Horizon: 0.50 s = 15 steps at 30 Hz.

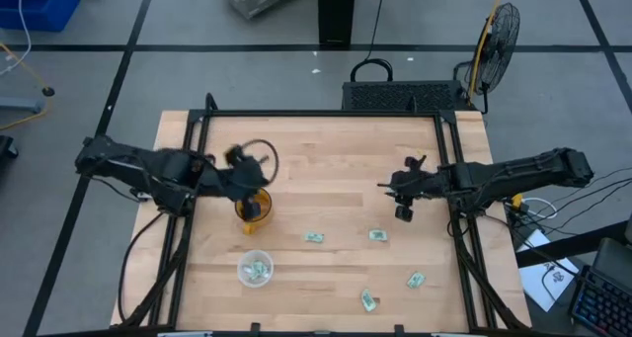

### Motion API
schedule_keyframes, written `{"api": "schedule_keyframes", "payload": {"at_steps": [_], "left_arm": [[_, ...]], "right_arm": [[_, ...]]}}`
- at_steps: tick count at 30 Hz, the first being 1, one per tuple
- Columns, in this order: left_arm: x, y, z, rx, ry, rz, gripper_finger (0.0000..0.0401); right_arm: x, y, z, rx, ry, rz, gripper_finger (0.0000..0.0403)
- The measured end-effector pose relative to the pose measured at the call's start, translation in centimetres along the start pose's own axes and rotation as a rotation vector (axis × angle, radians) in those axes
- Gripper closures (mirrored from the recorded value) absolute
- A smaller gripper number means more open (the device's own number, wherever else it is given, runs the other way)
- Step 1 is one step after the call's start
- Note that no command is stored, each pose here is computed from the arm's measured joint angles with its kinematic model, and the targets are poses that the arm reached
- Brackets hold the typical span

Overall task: Pick and place Stevia / Truvia into bins
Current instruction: Put the stevia packet into the bottom transparent container

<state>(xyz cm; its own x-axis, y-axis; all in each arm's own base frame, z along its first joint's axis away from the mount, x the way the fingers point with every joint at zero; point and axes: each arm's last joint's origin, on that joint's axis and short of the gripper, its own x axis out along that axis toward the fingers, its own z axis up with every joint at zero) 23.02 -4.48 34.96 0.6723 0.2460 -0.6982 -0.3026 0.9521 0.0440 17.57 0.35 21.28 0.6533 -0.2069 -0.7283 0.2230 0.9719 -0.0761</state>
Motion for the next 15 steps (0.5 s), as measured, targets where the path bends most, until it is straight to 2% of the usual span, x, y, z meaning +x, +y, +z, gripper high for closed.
{"api": "schedule_keyframes", "payload": {"at_steps": [8, 13, 15], "left_arm": [[6.5, -1.8, -3.6, -0.022, -0.173, -0.218, 0.037], [9.9, -1.9, -7.1, -0.056, -0.125, -0.261, 0.037], [11.2, -2.4, -7.6, -0.082, -0.151, -0.287, 0.0367]], "right_arm": [[-0.5, 0.3, 3.2, -0.168, -0.327, 0.001, 0.0307], [-0.8, 0.4, 3.8, -0.245, -0.395, -0.016, 0.0307], [-0.7, 0.4, 3.8, -0.276, -0.395, -0.023, 0.0308]]}}
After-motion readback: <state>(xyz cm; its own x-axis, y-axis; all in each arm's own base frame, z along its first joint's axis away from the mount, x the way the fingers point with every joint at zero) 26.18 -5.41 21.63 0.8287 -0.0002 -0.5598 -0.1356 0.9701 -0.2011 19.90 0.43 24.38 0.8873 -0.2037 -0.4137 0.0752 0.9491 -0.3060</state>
